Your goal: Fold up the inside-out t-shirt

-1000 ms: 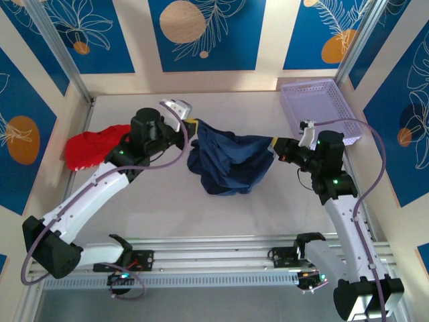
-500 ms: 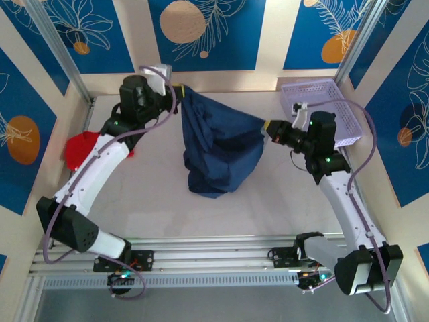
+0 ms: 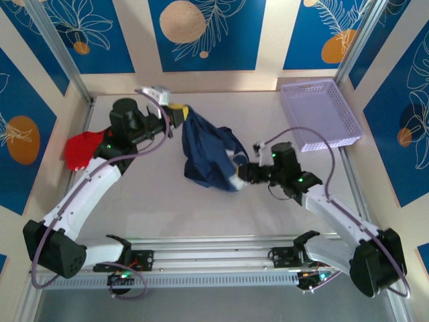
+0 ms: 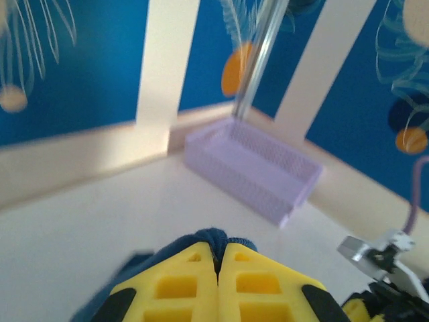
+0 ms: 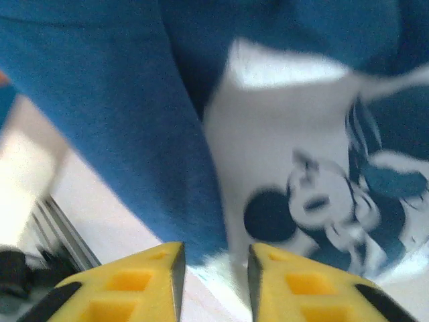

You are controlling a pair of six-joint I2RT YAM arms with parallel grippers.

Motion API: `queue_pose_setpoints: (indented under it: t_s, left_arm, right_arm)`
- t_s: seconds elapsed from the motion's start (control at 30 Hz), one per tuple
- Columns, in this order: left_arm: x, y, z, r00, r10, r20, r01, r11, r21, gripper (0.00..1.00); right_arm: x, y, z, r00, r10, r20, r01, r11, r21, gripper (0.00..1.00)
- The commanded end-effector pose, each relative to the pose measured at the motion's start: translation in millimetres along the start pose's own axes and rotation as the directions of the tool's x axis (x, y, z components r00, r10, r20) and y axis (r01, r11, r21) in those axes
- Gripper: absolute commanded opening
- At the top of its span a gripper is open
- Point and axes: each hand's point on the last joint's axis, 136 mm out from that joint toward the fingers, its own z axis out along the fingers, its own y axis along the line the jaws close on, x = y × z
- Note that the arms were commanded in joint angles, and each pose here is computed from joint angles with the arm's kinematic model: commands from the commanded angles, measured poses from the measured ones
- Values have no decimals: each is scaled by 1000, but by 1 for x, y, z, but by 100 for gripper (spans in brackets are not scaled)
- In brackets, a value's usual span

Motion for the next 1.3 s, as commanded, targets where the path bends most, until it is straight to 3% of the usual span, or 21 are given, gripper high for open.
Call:
queue_pose_setpoints:
  t_s: [0.0, 0.17, 0.37, 0.5, 0.9, 0.97, 1.03, 1.13, 1.27]
  left_arm:
    - [25, -10, -10, 999, 52, -15, -51, 996, 68, 0]
    - [76, -5, -25, 997, 34, -65, -32, 999, 39, 0]
    - [104, 4, -35, 995, -21, -93, 19, 1000, -16, 0]
    - [112, 8, -37, 994, -41, -99, 37, 999, -39, 0]
    - [107, 5, -38, 995, -57, -87, 55, 998, -33, 0]
    - [107, 5, -38, 994, -58, -90, 55, 998, -32, 0]
    - [108, 5, -38, 994, -59, -93, 56, 998, -33, 0]
    - [108, 4, -38, 993, -58, -100, 55, 998, -30, 0]
    - [101, 0, -39, 994, -55, -93, 54, 998, -12, 0]
  right_arm:
    - [-9, 15, -8, 991, -133, 13, 132, 991, 21, 41]
    - [-48, 35, -2, 975, -201, 96, 203, 979, -19, 48]
    - [-56, 45, 49, 973, -229, 16, 230, 972, -49, 50]
    - [-52, 53, 76, 963, -268, -24, 265, 961, -82, 53]
    - [-40, 12, 132, 949, -283, -139, 286, 958, -1, 55]
    - [-49, 12, 131, 948, -291, -129, 294, 956, 9, 44]
    - [-65, 16, 123, 949, -303, -93, 305, 952, 18, 25]
    - [-92, 22, 97, 948, -317, -21, 317, 948, 27, 4]
    - [-126, 32, 43, 942, -325, 89, 322, 946, 47, 0]
